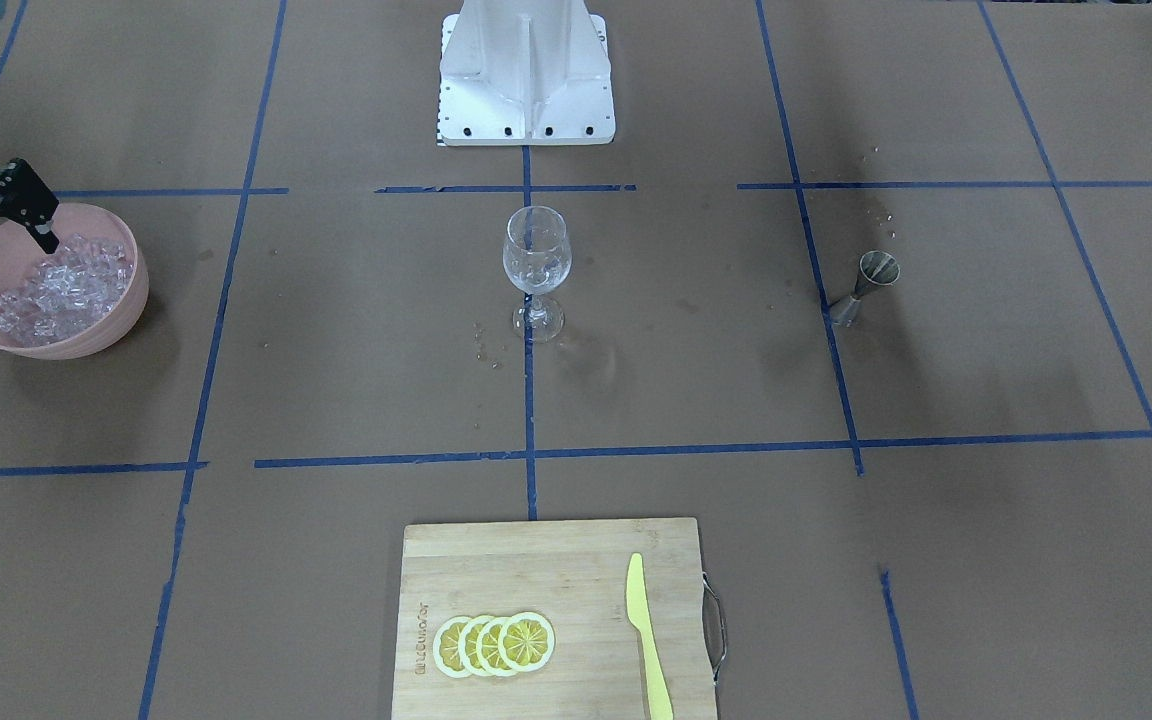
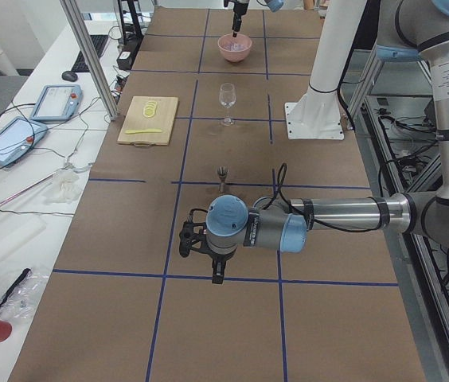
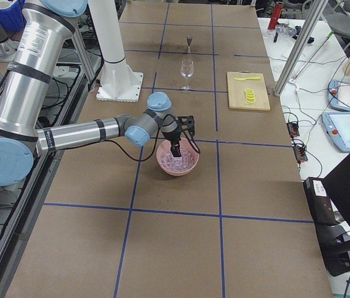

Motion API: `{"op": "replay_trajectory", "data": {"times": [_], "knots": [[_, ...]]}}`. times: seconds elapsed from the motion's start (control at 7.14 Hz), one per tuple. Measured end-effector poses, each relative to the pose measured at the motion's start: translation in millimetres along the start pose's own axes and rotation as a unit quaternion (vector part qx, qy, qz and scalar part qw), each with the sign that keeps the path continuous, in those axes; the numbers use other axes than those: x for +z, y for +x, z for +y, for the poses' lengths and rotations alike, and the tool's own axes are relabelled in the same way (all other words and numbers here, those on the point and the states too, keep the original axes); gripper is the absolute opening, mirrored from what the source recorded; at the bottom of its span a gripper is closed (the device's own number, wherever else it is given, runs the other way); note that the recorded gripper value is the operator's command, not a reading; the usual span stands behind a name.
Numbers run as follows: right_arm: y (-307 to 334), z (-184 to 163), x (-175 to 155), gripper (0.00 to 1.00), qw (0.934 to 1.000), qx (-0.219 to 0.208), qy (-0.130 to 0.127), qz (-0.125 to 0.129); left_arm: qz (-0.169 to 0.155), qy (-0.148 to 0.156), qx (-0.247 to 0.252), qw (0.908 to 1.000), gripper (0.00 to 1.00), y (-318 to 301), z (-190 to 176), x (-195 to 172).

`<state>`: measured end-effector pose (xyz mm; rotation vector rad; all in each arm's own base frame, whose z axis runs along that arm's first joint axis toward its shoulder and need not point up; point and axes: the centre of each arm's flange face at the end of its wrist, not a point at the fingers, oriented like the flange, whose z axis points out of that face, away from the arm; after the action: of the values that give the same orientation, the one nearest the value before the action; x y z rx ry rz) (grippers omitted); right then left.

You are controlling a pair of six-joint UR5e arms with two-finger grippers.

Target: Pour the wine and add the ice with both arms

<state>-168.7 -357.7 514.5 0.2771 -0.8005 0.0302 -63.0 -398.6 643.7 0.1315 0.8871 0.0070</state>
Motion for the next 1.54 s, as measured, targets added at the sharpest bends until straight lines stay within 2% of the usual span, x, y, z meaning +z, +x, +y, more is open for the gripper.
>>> {"op": "replay_trajectory", "data": {"times": [0.42, 0.56, 0.84, 0.98, 1.26, 1.54], "knots": [[-4, 15, 27, 0.73, 0.9998, -0.014, -0.015, 0.0, 0.001, 0.007, 0.008, 0.9999, 1.0, -1, -1, 1], [-4, 19, 34, 0.65, 0.9996, -0.017, -0.02, 0.005, 0.001, 0.008, 0.009, 0.9999, 1.0, -1, -1, 1], [-1, 24, 44, 0.06, 0.9993, -0.023, -0.025, 0.014, 0.001, 0.008, 0.009, 0.9999, 1.0, -2, -1, 2], [-2, 25, 46, 0.0, 0.9992, -0.026, -0.026, 0.015, 0.001, 0.008, 0.009, 0.9999, 1.0, -2, -1, 2], [-5, 25, 45, 0.0, 0.9991, -0.031, -0.026, 0.012, 0.0, 0.007, 0.008, 0.9999, 1.0, -3, -1, 2], [-18, 19, 28, 0.0, 0.9991, -0.037, -0.019, -0.004, 0.0, 0.006, 0.008, 1.0, 1.0, -4, 0, 3]]}}
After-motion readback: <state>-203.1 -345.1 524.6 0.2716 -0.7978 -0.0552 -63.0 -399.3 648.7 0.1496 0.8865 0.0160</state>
